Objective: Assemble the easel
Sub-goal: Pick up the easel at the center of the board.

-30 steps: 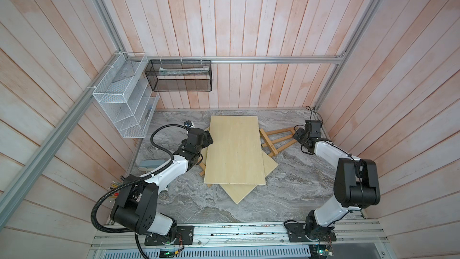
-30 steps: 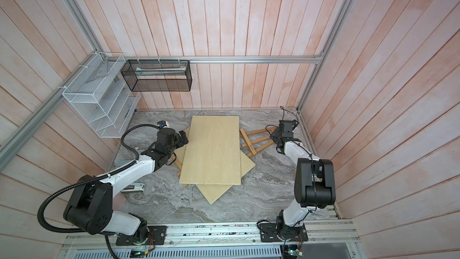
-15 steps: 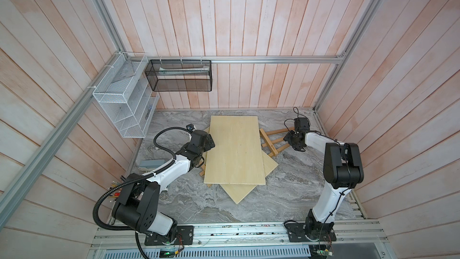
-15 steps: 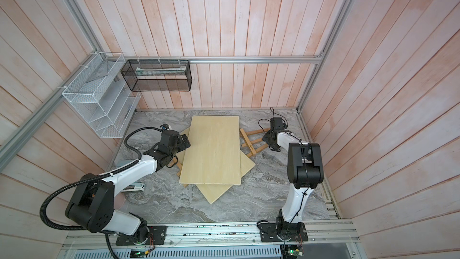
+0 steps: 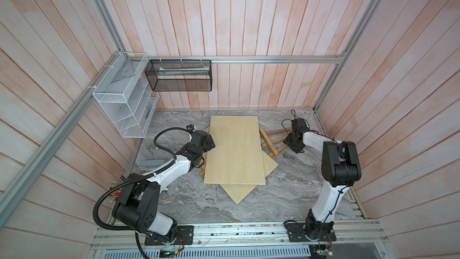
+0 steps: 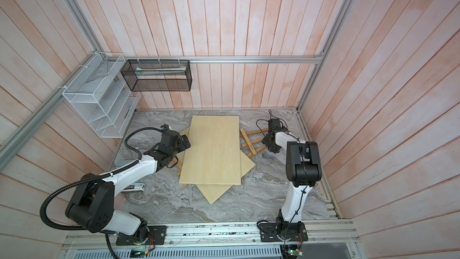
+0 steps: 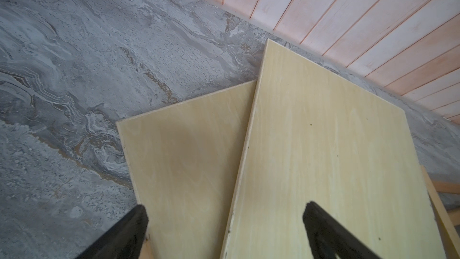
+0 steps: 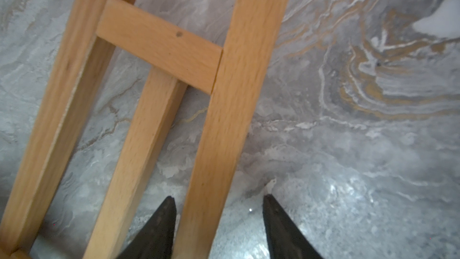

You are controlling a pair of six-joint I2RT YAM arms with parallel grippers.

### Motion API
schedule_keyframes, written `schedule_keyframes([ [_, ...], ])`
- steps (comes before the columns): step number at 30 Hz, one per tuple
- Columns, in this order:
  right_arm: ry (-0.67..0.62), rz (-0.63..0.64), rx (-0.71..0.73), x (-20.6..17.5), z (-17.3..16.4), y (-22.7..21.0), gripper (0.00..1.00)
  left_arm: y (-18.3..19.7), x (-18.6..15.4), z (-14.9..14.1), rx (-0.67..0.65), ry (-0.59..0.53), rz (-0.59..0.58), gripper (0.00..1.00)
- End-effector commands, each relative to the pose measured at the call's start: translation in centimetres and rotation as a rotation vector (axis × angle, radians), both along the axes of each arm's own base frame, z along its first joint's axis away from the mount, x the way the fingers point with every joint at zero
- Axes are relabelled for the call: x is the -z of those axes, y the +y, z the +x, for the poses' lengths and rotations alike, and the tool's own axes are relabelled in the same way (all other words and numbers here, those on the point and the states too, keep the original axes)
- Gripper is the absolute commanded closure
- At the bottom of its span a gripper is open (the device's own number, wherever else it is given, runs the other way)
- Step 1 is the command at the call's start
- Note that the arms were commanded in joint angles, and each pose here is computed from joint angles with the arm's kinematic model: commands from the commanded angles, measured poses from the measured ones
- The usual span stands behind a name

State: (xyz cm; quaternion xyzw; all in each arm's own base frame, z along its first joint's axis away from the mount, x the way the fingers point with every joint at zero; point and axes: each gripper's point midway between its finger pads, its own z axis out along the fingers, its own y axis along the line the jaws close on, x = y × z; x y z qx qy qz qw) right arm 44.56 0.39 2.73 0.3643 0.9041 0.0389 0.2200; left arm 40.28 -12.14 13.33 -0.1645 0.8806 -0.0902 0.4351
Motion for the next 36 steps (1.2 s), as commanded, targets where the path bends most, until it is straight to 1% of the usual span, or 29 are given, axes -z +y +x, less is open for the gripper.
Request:
schedule_keyframes([
  [1, 0.093, -0.004, 0.028, 2.4, -1.3, -0.1, 0.44, -0.2, 0.4, 0.1, 0.008, 0.013, 0.013, 0.0],
  [5, 0.103, 0.015, 0.036, 3.2, -1.0, 0.2, 0.49, 0.0, 0.5, 0.0, 0.001, 0.014, 0.022, 0.0],
  [10, 0.099, 0.028, 0.032, 3.5, -0.3, 0.4, 0.59, 0.5, 0.0, -0.1, -0.005, 0.0, 0.046, 0.0],
  [11, 0.093, 0.023, 0.03, 3.4, -0.1, 0.3, 0.63, 0.5, -0.2, 0.0, -0.005, -0.004, 0.051, 0.0],
  [16, 0.036, 0.04, 0.046, 1.9, 0.8, -1.5, 0.86, 0.5, -0.8, 0.1, 0.0, -0.014, 0.061, 0.0],
  [20, -0.048, 0.092, 0.058, 0.1, 1.4, -3.9, 0.95, 0.8, -1.5, 0.2, -0.006, -0.034, 0.05, 0.0],
  [23, -0.108, 0.114, 0.073, -1.6, 1.4, -6.0, 0.98, 1.4, -2.2, 0.4, -0.016, -0.051, 0.046, 0.0],
  [28, -0.185, 0.18, 0.11, -3.9, 0.6, -8.7, 0.98, 1.9, -2.9, 1.1, -0.018, -0.067, 0.04, 0.0],
  [31, -0.21, 0.213, 0.091, -5.0, 0.2, -9.3, 0.98, 1.7, -3.1, 1.5, -0.002, -0.079, 0.036, 0.0],
  [36, -0.259, 0.288, 0.037, -7.1, 0.1, -8.9, 0.98, 0.8, -3.0, 2.1, 0.021, -0.07, 0.011, 0.0],
])
